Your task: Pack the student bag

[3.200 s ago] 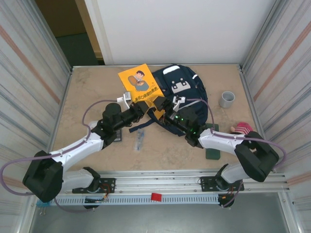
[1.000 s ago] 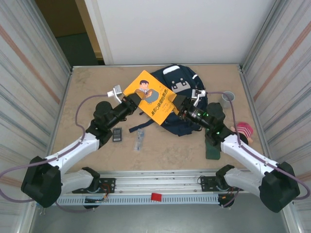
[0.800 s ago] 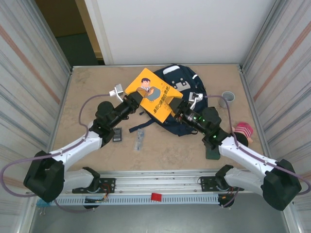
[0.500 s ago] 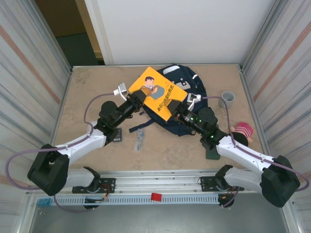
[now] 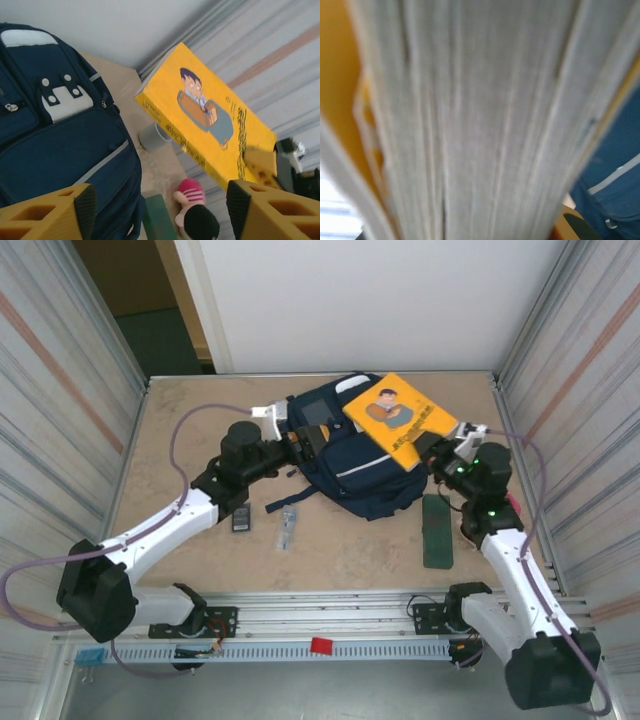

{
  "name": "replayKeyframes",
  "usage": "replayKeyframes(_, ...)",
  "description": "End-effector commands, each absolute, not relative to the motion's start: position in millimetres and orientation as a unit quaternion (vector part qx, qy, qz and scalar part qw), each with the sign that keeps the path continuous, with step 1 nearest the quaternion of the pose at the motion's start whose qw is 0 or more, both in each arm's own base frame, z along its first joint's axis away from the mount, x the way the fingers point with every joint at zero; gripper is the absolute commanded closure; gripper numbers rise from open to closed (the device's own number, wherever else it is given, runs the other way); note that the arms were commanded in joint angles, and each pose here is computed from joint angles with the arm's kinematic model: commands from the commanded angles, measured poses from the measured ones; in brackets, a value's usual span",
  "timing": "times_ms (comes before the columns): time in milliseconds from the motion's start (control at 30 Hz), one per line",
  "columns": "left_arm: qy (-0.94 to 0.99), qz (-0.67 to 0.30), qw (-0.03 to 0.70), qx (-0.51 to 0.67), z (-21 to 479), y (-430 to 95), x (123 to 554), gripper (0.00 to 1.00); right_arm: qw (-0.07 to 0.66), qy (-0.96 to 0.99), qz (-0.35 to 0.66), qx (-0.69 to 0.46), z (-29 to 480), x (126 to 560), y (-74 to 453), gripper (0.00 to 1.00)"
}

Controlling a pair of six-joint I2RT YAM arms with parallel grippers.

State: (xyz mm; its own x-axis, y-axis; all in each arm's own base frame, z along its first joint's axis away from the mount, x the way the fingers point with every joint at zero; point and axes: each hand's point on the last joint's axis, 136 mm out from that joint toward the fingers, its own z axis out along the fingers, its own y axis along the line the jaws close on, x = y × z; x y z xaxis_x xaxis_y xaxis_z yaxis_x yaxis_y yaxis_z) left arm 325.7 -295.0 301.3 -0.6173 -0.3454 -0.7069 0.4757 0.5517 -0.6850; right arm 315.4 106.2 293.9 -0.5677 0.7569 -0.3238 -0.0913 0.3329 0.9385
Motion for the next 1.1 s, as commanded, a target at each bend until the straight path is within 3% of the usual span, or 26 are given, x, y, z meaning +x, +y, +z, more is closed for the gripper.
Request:
replayKeyframes(0, 0.821, -0.347, 0.421, 0.170, 255, -303, 326, 0.23, 0.408, 0.727, 0.522, 0.181, 315, 302, 90, 1.00)
replayKeyframes(333, 0.807, -0.172, 0.378, 0.420, 182, -385, 346, 0.15, 0.419, 0.743, 0.440, 0.280, 284, 300, -4, 1.00)
replayKeyframes(667, 0.823, -0.153, 0.329, 0.436, 122, -444, 390, 0.10, 0.437, 0.760, 0.392, 0.278, 274, 276, -10, 1.00)
replayKeyframes(1067, 0.832, -0.070, 0.301, 0.462, 57, -455, 426, 0.08, 0.450, 0.771, 0.365, 0.264, 273, 255, -3, 1.00)
